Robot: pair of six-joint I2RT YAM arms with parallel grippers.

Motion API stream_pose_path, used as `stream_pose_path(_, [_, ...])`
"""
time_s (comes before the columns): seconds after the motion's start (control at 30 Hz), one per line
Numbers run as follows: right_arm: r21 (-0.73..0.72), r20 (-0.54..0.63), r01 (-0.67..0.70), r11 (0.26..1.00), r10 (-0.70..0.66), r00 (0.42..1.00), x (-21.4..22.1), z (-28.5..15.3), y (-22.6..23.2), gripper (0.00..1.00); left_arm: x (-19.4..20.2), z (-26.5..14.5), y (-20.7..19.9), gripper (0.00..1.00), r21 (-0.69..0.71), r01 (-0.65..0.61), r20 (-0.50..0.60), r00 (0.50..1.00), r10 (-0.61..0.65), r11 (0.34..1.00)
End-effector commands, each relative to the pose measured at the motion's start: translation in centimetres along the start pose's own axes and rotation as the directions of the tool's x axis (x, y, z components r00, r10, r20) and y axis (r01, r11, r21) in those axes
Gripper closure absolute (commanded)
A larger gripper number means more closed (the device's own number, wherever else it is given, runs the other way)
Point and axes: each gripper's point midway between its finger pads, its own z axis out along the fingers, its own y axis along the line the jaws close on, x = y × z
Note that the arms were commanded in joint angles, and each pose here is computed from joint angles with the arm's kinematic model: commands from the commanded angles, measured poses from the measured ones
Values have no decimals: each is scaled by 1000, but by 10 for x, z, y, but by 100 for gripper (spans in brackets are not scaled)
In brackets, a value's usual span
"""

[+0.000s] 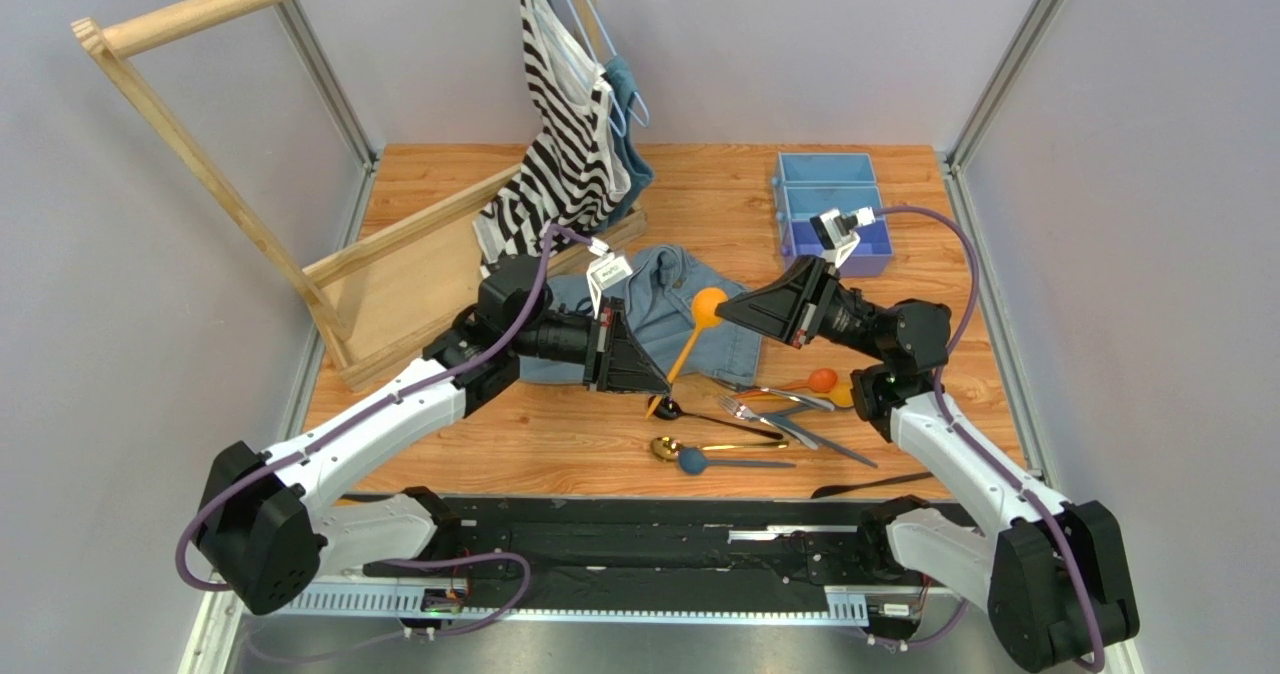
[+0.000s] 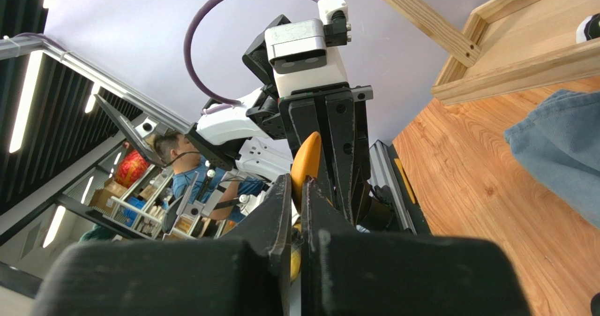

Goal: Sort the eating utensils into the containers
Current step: Pick up the spoon from the center of the board.

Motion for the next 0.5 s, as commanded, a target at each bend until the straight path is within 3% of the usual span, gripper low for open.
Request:
stream_pose_path(0.0, [-9, -3, 85, 996, -85, 996, -3, 1, 11, 100, -9, 1, -4, 89, -7, -58, 6, 998, 58, 998])
stream_pose_path(0.03, [-1, -4, 89, 996, -89, 996, -2, 1, 10, 100, -9, 0, -2, 85, -25, -64, 3, 998, 64, 998])
stream_pose_path(0.07, [10, -1, 93, 996, -93, 996, -3, 0, 9, 100, -11, 0, 4, 67, -61, -68, 14, 998, 69, 996])
stream_pose_path(0.13, [35, -5, 107, 994, -107, 994, -2, -1, 6, 100, -14, -5, 15, 43, -159, -74, 34, 996, 80, 985])
stream_pose_path(0.17, [47, -3, 117, 992, -117, 993, -2, -1, 5, 100, -16, -8, 18, 25, -191, -77, 45, 995, 87, 979])
stream_pose_path(0.2, [79, -8, 98, 992, -98, 995, -1, -2, 0, 100, -17, -10, 20, 19, -215, -95, 47, 993, 107, 972])
stream_pose_path(0.27, [103, -6, 146, 984, -146, 989, -4, -2, -2, 100, -23, -17, 21, 10, -269, -108, 71, 989, 131, 957])
stream_pose_path(0.47, [261, -6, 166, 951, -170, 985, -9, -8, -28, 100, -37, -44, 36, 6, -478, -111, 111, 976, 186, 871])
